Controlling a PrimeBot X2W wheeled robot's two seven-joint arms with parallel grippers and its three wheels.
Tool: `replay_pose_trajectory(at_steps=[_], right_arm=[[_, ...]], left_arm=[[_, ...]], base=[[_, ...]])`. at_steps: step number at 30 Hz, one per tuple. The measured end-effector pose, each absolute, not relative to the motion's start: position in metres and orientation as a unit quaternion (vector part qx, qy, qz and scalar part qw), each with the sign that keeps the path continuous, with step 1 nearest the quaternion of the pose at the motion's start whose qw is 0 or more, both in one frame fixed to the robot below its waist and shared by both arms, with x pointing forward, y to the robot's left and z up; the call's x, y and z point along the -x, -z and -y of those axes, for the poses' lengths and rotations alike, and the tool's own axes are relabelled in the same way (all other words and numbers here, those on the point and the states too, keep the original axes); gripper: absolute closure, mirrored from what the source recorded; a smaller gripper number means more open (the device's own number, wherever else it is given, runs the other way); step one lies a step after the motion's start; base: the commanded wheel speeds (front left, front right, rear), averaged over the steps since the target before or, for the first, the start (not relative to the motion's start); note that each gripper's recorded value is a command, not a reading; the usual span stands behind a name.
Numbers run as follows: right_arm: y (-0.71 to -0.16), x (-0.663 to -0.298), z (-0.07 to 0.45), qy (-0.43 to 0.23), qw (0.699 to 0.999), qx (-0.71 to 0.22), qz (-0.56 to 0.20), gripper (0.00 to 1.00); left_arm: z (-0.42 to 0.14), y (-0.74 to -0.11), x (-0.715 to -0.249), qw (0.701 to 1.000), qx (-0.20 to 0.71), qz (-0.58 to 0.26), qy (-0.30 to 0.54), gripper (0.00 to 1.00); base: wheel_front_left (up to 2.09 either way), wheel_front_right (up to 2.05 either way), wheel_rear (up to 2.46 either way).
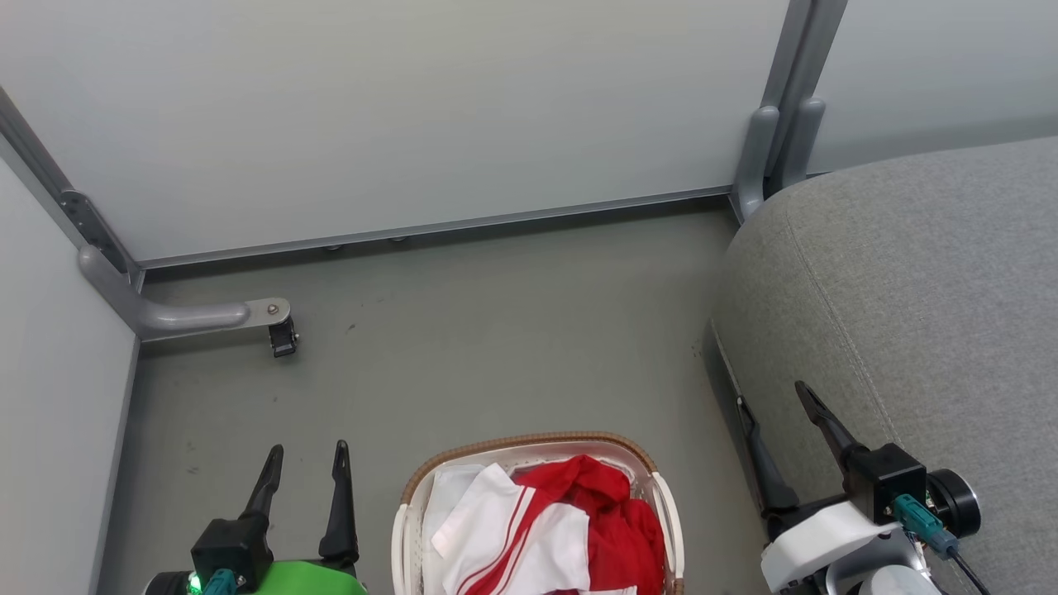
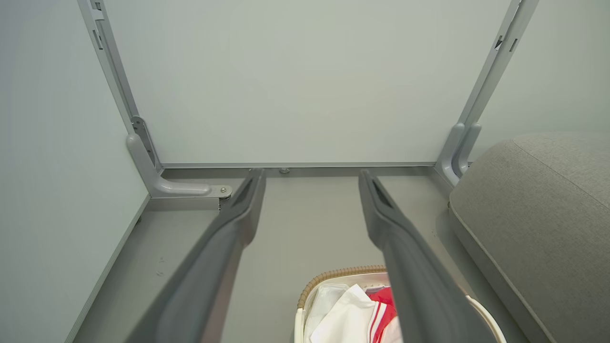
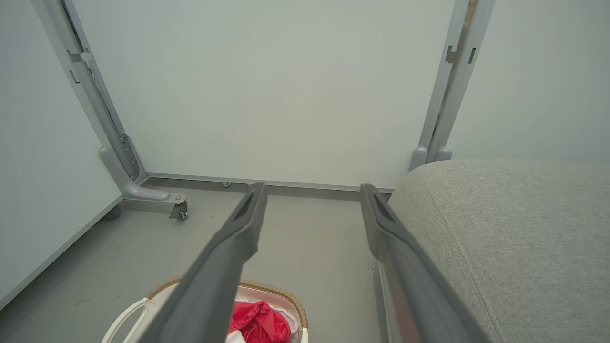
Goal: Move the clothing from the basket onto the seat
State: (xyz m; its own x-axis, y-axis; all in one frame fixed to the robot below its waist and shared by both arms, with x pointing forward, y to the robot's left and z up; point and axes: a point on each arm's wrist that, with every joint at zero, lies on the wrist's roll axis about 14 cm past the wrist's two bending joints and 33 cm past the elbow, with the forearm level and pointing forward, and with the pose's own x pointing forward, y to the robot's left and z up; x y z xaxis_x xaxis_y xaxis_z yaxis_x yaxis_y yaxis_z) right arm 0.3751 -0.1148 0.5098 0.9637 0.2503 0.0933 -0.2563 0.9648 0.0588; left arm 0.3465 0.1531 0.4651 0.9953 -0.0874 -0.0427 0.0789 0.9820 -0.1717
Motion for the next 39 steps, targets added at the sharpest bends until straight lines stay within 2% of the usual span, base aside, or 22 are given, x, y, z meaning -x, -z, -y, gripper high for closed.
replay_pose_trajectory(at_steps=[22, 31, 39], right_arm=[[-0.507, -0.383, 0.126, -0.112, 0.992, -0.032, 0.041, 0.00], [-0.514, -0.418, 0.148, -0.080, 0.995, -0.018, 0.058, 0.00], [-0.512, -0.462, 0.184, -0.029, 0.997, 0.000, 0.075, 0.00]], left_arm=[[-0.147, -0.459, -0.352, 0.995, 0.082, -0.036, 0.051, 0.00], [-0.101, -0.454, -0.390, 0.988, 0.040, -0.041, 0.140, 0.00], [-0.033, -0.411, -0.423, 0.961, -0.006, -0.087, 0.264, 0.00]], base=[[0.00, 0.00, 0.00], [0.00, 0.00, 0.00], [0.00, 0.00, 0.00]])
